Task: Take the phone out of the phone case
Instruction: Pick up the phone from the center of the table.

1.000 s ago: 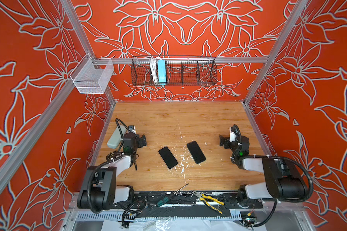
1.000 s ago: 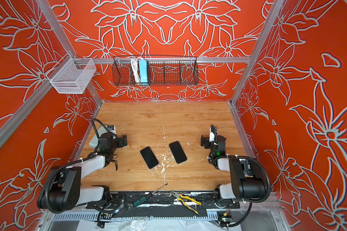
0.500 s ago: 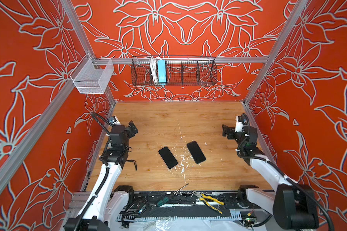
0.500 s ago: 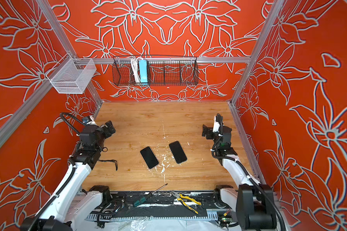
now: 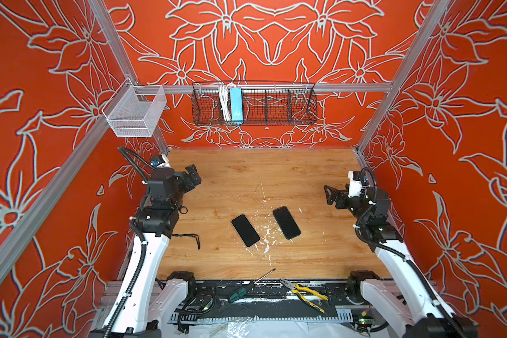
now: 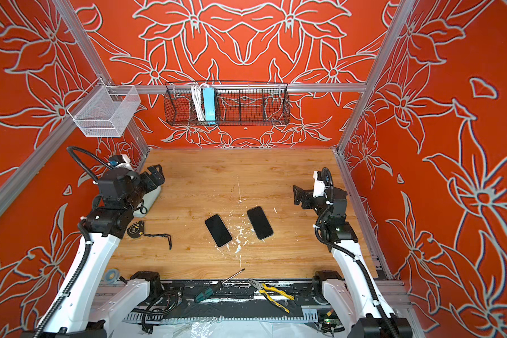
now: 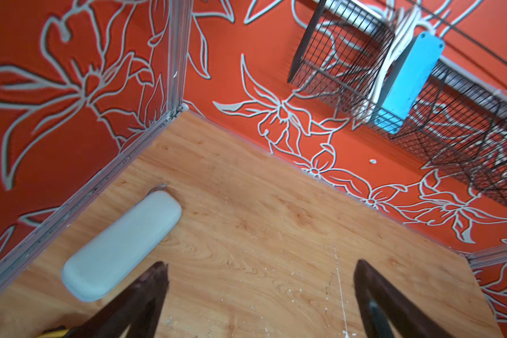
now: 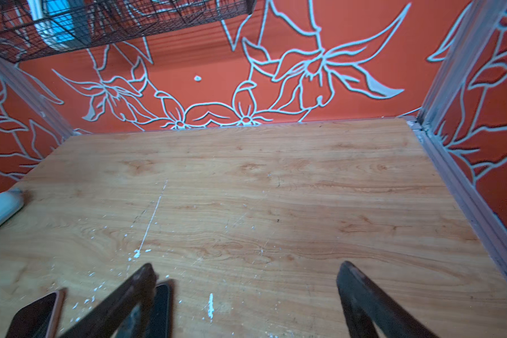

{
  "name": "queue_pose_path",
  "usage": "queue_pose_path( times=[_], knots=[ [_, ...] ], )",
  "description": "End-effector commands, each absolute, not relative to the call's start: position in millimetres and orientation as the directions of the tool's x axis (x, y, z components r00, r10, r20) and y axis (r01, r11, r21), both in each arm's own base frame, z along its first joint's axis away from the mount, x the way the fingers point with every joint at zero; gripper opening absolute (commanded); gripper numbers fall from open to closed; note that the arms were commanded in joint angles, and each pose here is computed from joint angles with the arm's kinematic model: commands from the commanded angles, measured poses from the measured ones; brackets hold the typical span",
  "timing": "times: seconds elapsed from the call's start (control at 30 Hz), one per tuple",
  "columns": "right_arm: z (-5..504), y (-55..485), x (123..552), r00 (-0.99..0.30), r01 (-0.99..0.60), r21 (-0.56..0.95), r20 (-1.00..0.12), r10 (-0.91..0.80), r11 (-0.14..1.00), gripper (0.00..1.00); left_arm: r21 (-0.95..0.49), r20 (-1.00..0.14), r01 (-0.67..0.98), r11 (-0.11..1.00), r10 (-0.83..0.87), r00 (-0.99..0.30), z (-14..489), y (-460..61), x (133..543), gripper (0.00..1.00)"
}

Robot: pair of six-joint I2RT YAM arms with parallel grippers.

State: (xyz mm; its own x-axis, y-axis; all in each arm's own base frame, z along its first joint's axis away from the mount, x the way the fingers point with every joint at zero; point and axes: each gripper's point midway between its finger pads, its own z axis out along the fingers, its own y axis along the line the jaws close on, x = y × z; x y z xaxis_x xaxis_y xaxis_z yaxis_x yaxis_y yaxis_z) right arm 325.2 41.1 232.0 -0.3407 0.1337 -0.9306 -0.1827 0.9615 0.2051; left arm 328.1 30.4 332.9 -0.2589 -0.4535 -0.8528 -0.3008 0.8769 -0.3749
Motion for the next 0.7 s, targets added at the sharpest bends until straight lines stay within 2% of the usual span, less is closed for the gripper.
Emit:
queue_pose_path(
  times=[0.0, 0.1, 0.23, 0.37, 0.5, 0.67],
  knots=[
    [226.8, 58.4, 313.4, -0.432, -0.233, 0.307, -0.883, 0.184, 0.923, 0.97, -0.388, -0.772, -0.338, 0.858, -0.502, -0.389, 317.0, 21.4, 337.9, 0.97],
    [228.3, 73.4, 309.0, -0.469, -0.235, 0.342, -0.86, 0.203, 0.91, 0.96, -0.403, -0.713, -0.306, 0.862, -0.506, -0.486, 310.8, 4.8, 355.8, 0.97],
    [216.5, 91.8, 301.2, -0.568, -0.202, 0.263, -0.816, 0.106, 0.944, 0.96, -0.352, -0.691, -0.236, 0.906, -0.421, -0.588, 299.9, -24.0, 378.8, 0.97],
    [204.9, 114.2, 297.4, -0.614, -0.181, 0.314, -0.777, 0.142, 0.932, 0.96, -0.366, -0.607, -0.159, 0.917, -0.365, -0.706, 285.4, -60.4, 399.9, 0.97],
    [182.7, 125.3, 288.3, -0.659, -0.164, 0.232, -0.749, 0.068, 0.959, 0.96, -0.423, -0.483, -0.137, 0.896, -0.351, -0.802, 250.0, -89.1, 404.3, 0.97],
    [170.5, 137.4, 276.7, -0.682, -0.172, 0.131, -0.731, -0.022, 0.976, 0.96, -0.444, -0.415, -0.14, 0.885, -0.342, -0.843, 224.3, -103.2, 394.5, 0.97]
  ],
)
